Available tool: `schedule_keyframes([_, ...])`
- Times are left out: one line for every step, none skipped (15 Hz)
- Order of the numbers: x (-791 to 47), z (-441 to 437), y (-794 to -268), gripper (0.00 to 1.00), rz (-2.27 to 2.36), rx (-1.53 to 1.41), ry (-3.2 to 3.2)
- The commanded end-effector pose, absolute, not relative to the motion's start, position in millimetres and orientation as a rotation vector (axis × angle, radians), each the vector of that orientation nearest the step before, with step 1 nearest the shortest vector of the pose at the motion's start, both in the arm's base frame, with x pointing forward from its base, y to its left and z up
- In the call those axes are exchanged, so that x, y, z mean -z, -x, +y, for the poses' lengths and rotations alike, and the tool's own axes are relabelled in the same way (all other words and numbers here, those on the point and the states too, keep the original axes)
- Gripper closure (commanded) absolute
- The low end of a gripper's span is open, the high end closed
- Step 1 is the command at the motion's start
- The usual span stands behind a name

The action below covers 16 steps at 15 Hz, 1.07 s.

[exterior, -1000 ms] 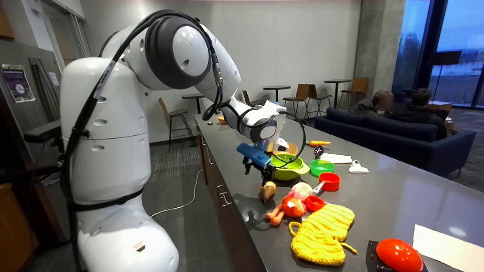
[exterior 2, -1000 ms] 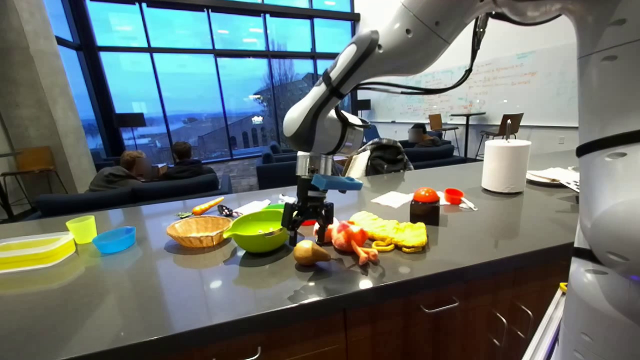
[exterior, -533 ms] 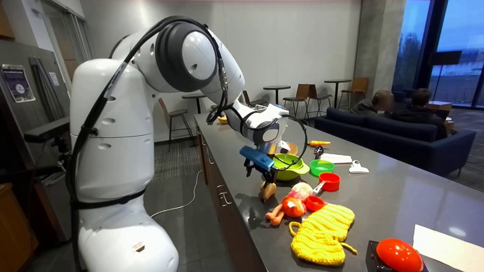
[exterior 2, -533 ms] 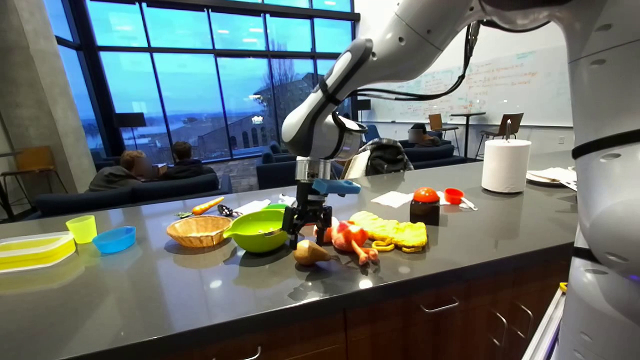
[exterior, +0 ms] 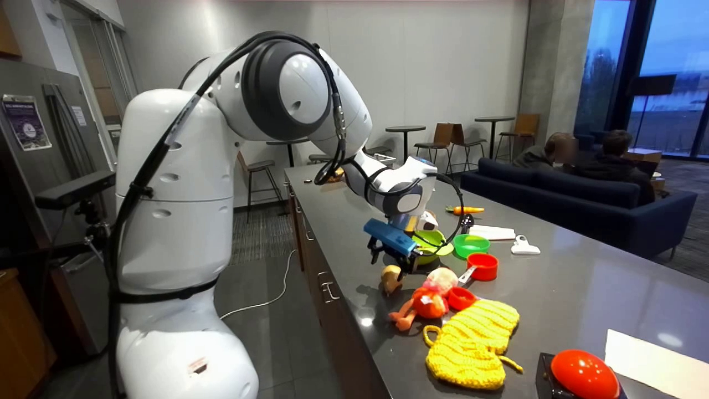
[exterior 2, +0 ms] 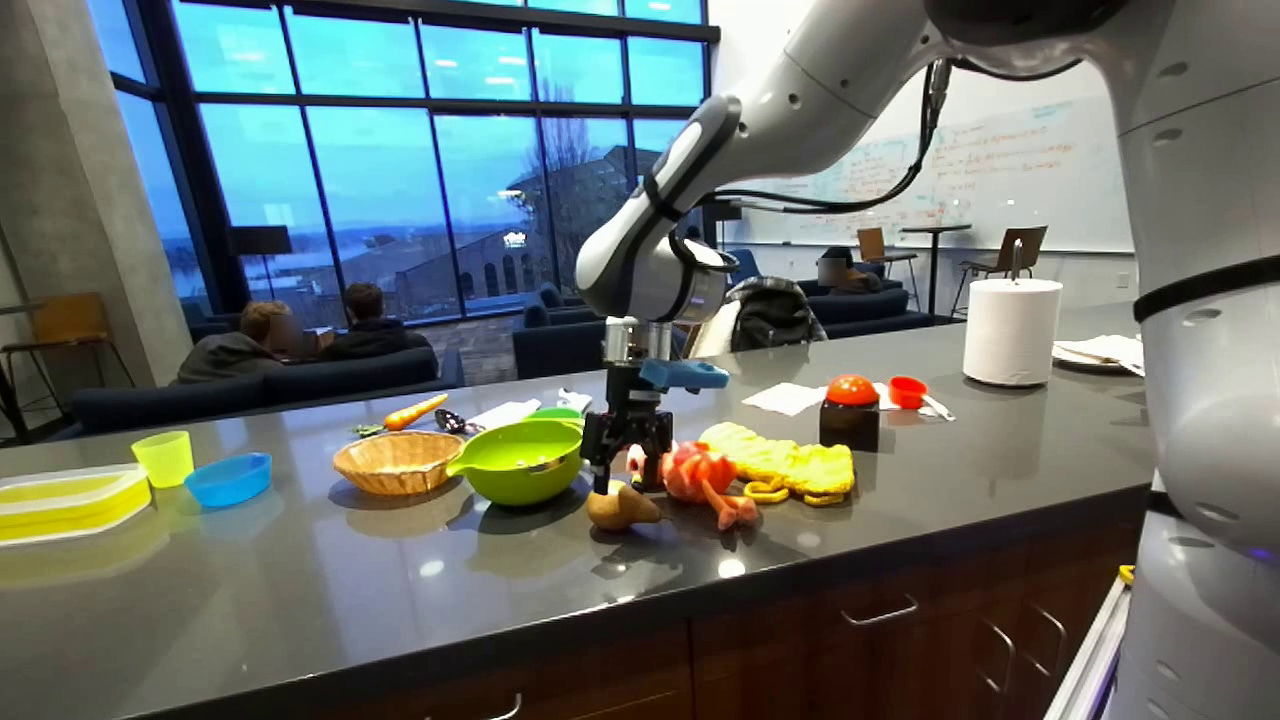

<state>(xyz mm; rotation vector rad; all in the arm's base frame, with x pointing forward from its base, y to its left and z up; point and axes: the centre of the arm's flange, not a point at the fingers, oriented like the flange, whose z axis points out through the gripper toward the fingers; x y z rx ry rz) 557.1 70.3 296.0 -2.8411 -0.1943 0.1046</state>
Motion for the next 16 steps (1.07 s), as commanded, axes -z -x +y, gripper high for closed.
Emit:
schedule_keyframes([-288.3, 65.0, -566.2, 0.0, -0.228, -0.117, 2.817])
schedule_keyframes([-284.8, 63.5, -566.8, 0.0, -0.232, -0.122, 2.814])
schedule_keyframes([-281.6, 62.2, -567.5, 0.0, -0.233, -0.128, 2.811])
schedule_keyframes([-279.1, 61.3, -568.5, 0.0, -0.237, -0.131, 2.808])
schedule_keyframes([-276.5, 60.1, -569.4, 0.0, -0.239, -0.134, 2.805])
schedule_keyframes([-274.4, 59.9, -569.8, 0.0, -0.235, -0.139, 2.8])
schedule_keyframes([-272.3, 59.7, -570.2, 0.0, -0.23, -0.144, 2.797])
schedule_keyframes([-271.1, 60.2, -570.7, 0.0, -0.228, -0.144, 2.792])
schedule_keyframes([-270.1, 61.1, -569.9, 0.0, -0.23, -0.147, 2.789])
schedule_keyframes([-268.7, 61.3, -569.9, 0.0, -0.23, -0.148, 2.788])
schedule_keyframes([-267.0, 61.7, -569.8, 0.0, -0.227, -0.151, 2.787])
schedule_keyframes([-265.8, 62.0, -568.8, 0.0, -0.221, -0.154, 2.785])
schedule_keyframes([-264.2, 62.0, -568.1, 0.0, -0.217, -0.156, 2.784])
schedule_keyframes([-262.5, 61.8, -567.8, 0.0, -0.209, -0.159, 2.782])
schedule_keyframes([-261.4, 61.6, -567.1, 0.22, -0.202, -0.16, 2.776])
schedule_keyframes([-260.7, 61.5, -566.9, 0.26, -0.198, -0.158, 2.773])
